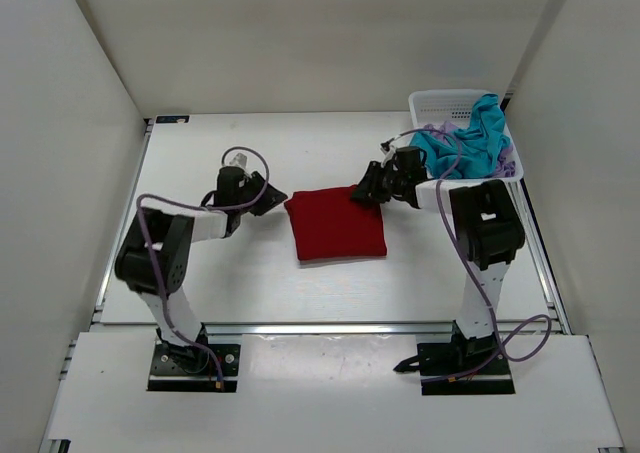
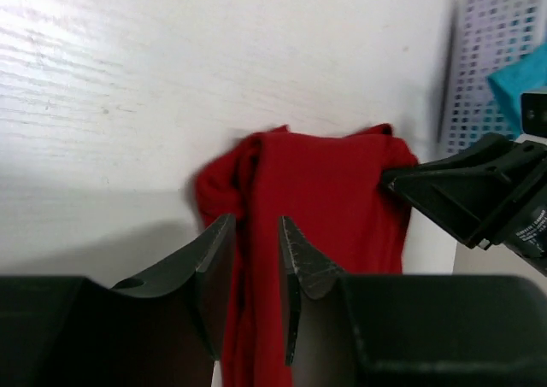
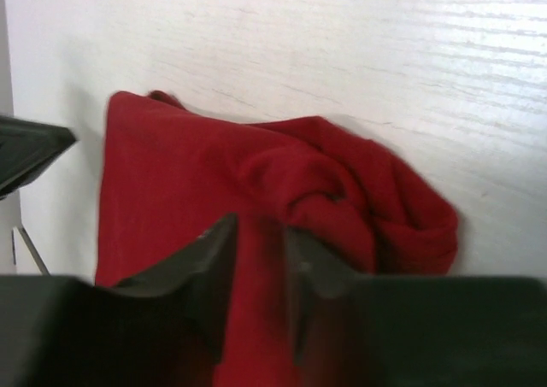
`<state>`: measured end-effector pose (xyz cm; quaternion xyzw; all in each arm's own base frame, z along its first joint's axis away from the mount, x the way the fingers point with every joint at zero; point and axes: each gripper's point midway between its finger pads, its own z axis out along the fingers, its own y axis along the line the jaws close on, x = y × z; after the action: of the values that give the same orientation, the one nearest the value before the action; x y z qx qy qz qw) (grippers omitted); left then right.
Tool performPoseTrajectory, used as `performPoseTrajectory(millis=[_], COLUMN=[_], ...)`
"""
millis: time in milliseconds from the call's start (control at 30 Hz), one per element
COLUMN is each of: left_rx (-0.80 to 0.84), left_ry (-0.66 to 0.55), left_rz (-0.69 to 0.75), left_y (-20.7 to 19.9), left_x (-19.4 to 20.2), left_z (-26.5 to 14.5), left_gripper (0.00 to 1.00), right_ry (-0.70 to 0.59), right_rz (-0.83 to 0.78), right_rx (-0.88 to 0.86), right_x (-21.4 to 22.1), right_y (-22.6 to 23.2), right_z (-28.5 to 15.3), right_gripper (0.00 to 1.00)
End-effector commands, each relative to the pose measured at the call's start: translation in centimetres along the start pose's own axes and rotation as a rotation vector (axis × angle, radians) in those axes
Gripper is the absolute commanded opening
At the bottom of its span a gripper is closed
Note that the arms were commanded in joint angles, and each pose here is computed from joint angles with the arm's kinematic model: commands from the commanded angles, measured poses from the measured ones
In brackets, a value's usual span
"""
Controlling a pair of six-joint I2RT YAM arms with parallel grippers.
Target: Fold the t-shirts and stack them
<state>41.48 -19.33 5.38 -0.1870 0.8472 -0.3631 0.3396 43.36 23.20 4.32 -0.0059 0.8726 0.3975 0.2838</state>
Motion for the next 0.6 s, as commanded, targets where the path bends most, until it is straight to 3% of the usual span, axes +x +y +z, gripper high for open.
performPoseTrajectory(millis=[0, 33, 100, 133, 233, 300, 400, 567], left_rx=[0.120, 0.120, 0.149, 0.170, 0.203, 0.180, 0.153, 0.128], left_ry=[-0.129, -0.128, -0.081, -0.068, 0.033, 0.081, 0.142, 0.185], left_rz=[0.105, 0.132, 0.188, 0.192, 0.191, 0.158, 0.099, 0.052], left_y=[-6.5, -7.1, -9.1, -9.6, -9.8, -7.9, -5.4, -2.4], left_x=[-2.5, -1.9, 1.2, 2.0, 6.8, 8.9, 10.7, 12.9], left_z=[-4.1, -4.8, -5.3, -5.5, -5.0, -4.3, -3.7, -4.4], left_gripper=[0.38, 0.38, 0.40, 0.40, 0.40, 0.39, 0.39, 0.37], right_ry=[-0.120, -0.131, -0.142, -0.138, -0.143, -0.127, -0.066, -0.032], right_rz=[-0.122, -0.133, -0.144, -0.133, -0.097, -0.066, -0.023, 0.047], right_rx=[-0.053, -0.059, -0.084, -0.077, -0.071, -0.086, -0.043, 0.044], right_x=[-4.3, -4.0, -3.3, -2.1, 1.1, 3.6, 7.2, 10.8], right_y=[5.5, 6.2, 7.5, 7.2, 6.2, 5.5, 2.9, -0.9], right_z=[-2.7, -3.6, -4.8, -5.6, -7.3, -8.2, -8.3, -8.9], right_gripper=[0.30, 0.42, 0.46, 0.42, 0.19, 0.07, 0.00, 0.00])
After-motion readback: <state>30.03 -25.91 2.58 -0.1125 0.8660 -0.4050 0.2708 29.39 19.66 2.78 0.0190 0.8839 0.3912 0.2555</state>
